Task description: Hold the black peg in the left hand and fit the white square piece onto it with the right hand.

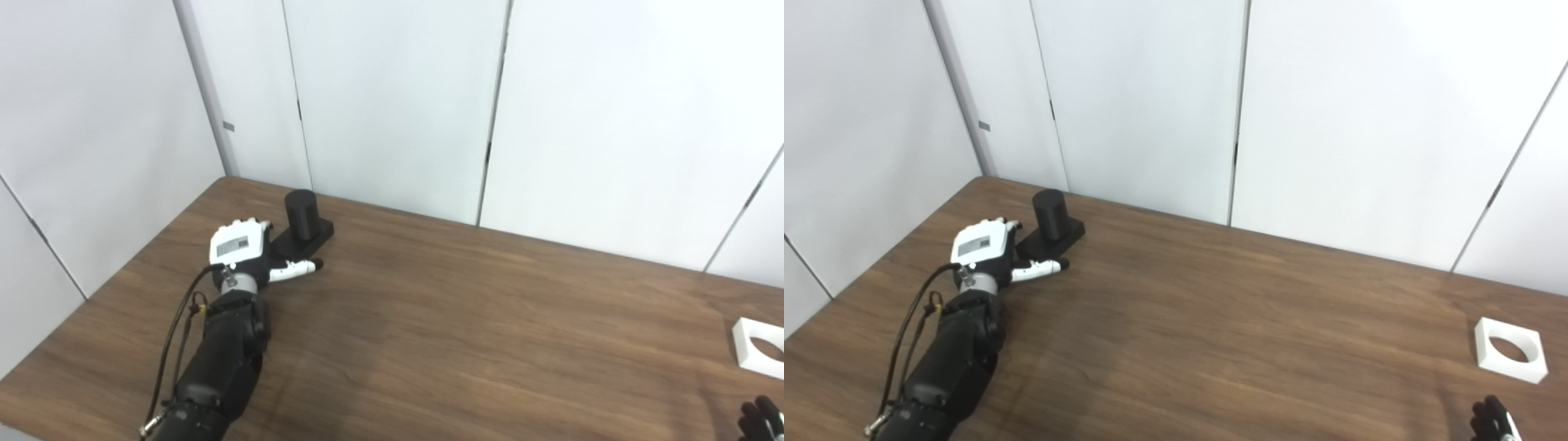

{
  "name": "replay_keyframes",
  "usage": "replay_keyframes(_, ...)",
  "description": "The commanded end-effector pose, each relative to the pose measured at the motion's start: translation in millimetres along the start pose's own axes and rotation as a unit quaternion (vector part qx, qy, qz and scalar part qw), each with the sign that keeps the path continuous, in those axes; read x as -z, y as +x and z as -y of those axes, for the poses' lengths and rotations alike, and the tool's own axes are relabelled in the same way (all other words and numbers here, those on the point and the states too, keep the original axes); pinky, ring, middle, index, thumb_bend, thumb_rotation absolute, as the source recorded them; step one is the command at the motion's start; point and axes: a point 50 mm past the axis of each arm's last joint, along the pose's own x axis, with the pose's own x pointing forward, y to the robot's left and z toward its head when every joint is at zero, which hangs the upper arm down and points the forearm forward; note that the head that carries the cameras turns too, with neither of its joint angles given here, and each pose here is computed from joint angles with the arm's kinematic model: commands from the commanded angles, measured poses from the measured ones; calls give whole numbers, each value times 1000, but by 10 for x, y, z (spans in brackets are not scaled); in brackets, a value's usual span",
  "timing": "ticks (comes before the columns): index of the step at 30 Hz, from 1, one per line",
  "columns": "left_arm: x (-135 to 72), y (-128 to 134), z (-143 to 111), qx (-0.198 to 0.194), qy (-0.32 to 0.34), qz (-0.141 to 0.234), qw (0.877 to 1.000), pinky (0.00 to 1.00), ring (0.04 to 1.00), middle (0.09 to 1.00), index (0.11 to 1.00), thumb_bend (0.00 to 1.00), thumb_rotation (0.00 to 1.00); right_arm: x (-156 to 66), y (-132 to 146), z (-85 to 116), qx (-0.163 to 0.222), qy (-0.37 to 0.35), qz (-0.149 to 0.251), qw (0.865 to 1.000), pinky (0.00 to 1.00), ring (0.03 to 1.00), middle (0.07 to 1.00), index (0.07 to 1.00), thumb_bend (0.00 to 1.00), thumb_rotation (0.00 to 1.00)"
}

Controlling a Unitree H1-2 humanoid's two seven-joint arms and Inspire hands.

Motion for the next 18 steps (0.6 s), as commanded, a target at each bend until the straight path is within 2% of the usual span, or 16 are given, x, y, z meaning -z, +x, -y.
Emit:
replay_keyframes(1, -103, 170, -339, -61, 2, 7, 998, 1000, 988, 958, 873, 977, 826, -25, 30, -100, -3, 14, 11, 1000, 992, 959, 943, 937, 572, 999)
replay_keyframes(11, -145, 278, -253, -55, 30, 2, 998, 1000, 984, 951, 845, 977, 817, -5, 34, -90, -5, 23, 10, 1000, 1000, 966, 945, 937, 585, 964)
replay_keyframes(18, -142, 334, -185, -56, 53, -3, 997, 973, 958, 937, 838, 966, 798, -5, 24, -97, -9, 17, 7, 1000, 980, 961, 941, 942, 587, 983)
